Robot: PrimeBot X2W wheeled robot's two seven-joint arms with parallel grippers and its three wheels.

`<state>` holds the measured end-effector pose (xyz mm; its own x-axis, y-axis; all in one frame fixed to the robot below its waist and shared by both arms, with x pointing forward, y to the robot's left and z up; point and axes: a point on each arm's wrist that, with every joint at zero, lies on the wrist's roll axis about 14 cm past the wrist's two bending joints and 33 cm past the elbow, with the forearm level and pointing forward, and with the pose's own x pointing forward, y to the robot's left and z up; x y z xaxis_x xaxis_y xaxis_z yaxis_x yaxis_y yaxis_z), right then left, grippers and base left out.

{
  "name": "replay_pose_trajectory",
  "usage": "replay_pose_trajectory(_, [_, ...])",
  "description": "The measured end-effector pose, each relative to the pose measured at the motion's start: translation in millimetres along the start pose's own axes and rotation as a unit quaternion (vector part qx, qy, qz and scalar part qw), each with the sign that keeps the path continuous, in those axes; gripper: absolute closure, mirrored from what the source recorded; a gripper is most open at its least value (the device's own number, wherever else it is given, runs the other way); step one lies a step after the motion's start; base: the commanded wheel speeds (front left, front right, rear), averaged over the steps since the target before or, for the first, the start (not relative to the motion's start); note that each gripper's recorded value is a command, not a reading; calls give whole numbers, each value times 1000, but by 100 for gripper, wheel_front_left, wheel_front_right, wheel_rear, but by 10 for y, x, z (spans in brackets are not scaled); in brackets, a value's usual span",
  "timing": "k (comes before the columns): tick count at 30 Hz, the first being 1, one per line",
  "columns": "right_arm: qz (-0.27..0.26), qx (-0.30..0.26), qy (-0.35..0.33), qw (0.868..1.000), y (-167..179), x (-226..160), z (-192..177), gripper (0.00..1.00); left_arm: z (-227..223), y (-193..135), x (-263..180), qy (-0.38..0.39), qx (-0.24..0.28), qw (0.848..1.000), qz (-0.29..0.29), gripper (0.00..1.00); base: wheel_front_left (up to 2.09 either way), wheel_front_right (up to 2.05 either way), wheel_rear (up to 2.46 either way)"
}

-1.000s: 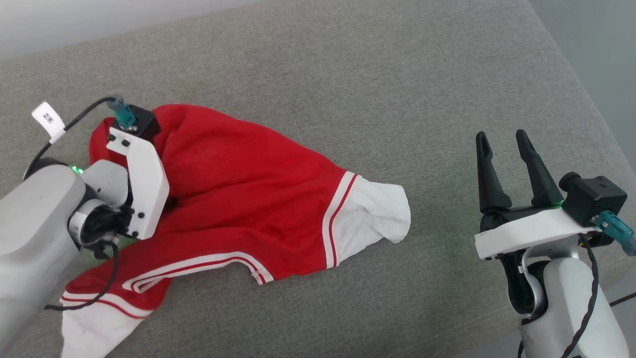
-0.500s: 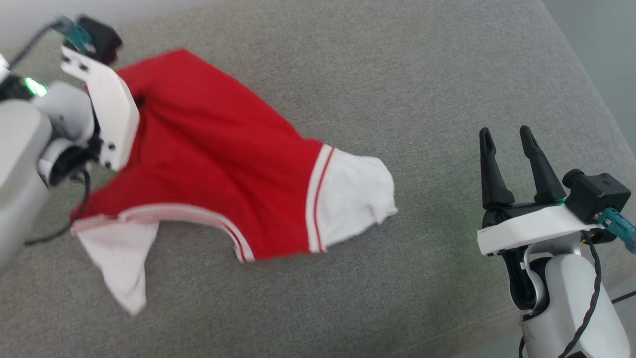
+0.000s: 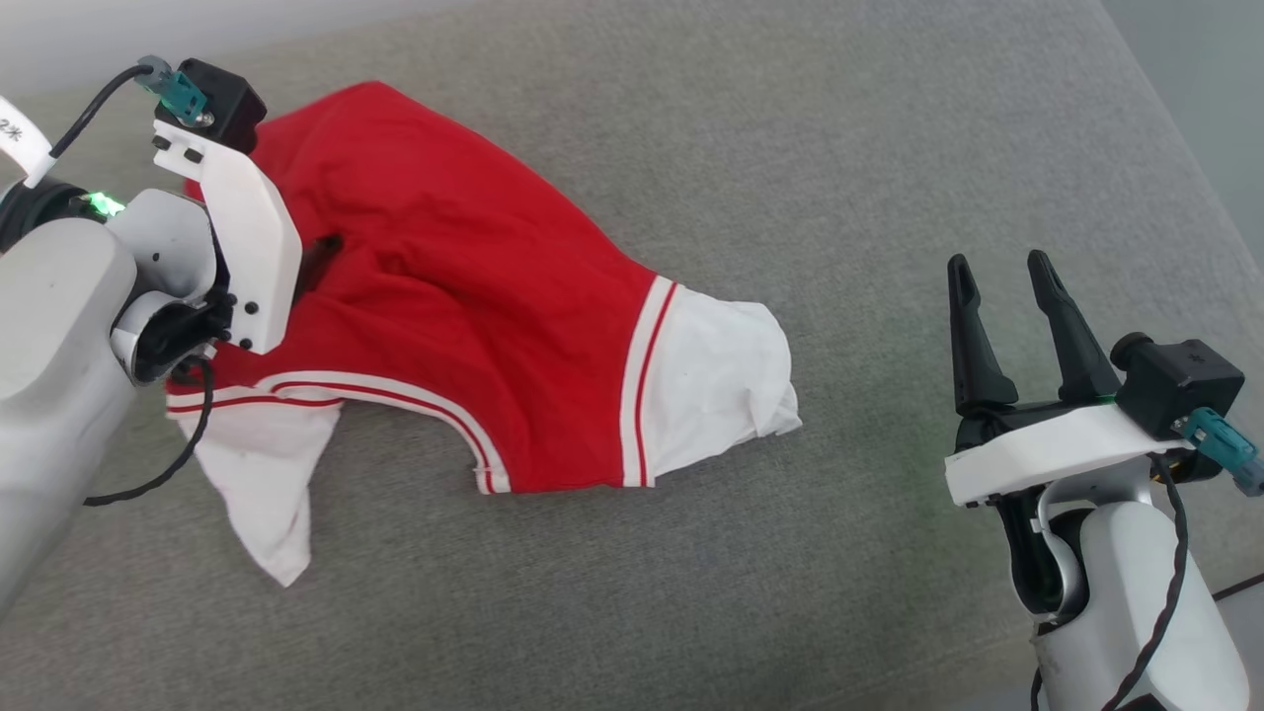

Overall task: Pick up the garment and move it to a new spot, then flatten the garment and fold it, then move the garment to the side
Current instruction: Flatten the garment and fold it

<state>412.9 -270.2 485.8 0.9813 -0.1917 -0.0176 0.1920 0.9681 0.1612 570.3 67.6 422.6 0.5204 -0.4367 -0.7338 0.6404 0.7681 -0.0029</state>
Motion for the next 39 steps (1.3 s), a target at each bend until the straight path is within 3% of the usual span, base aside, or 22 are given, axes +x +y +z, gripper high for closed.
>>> replay_pose_trajectory(17, [65, -1, 7, 998, 465, -36, 125, 0, -94, 101, -957, -121, -42, 991, 45, 0, 0, 0, 0])
replay_pose_trajectory(21, [83, 0, 12, 997, 593, -46, 127, 0, -165, 167, -1202, -175, -53, 980, 74, 0, 0, 0, 0])
replay_pose_trajectory(32, [112, -2, 27, 993, 817, -56, 98, 0, -527, 304, -1793, -313, -96, 931, 163, 0, 0, 0, 0])
replay_pose_trajectory(39, [119, 1, 72, 990, 890, -47, -83, 0, -846, 302, -2056, -337, -132, 909, 206, 0, 0, 0, 0])
